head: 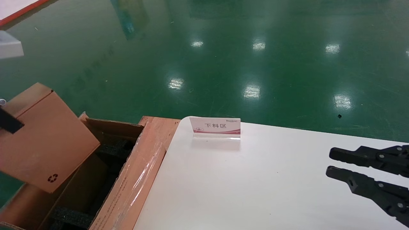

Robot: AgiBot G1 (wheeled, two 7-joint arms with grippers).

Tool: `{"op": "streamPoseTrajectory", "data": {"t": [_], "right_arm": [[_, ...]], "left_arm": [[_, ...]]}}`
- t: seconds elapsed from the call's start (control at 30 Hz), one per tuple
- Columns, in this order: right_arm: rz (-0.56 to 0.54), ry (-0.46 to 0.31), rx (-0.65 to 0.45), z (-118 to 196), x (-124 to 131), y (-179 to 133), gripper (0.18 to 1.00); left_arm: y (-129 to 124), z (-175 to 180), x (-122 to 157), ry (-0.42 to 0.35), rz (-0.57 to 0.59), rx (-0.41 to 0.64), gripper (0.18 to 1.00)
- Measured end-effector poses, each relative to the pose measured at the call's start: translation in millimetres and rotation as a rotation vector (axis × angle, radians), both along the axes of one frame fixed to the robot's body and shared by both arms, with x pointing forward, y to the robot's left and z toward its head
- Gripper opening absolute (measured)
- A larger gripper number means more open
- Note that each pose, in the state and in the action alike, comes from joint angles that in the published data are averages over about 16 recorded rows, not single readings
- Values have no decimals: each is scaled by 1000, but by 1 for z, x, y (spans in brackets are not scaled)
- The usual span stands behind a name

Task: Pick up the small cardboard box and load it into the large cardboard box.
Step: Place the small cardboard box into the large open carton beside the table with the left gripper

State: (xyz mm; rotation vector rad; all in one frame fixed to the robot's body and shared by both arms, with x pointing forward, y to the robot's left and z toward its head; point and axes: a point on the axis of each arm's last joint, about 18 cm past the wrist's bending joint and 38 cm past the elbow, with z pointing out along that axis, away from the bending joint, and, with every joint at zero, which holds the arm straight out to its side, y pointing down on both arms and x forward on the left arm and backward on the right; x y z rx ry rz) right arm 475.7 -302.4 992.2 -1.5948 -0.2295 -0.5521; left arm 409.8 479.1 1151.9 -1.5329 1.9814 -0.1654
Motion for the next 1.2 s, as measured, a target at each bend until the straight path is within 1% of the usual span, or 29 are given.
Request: {"op": "streamPoseTrajectory", "data": {"t": [0.1, 0.3, 0.5, 0.63, 0.83, 1.03, 1.2], "right_arm": [[0, 0, 0, 0, 0, 0, 313], [0, 0, 0, 0, 0, 0, 420], [0, 0, 0, 0, 0, 0, 561], [0, 0, 0, 0, 0, 0, 669], [0, 0, 0, 0, 0, 0, 800], [0, 0, 0, 0, 0, 0, 894], [0, 0, 0, 0, 0, 0, 947]], "left_arm": [[5, -11, 1, 10, 14, -18, 396], [12, -34, 8, 16, 39, -38, 396], [20, -57, 19, 8, 57, -39, 395], [26, -70, 24, 2, 70, -36, 395], [33, -84, 28, -6, 85, -31, 394], [35, -91, 28, -7, 93, -31, 394], [35, -92, 29, -7, 94, -31, 394]]}}
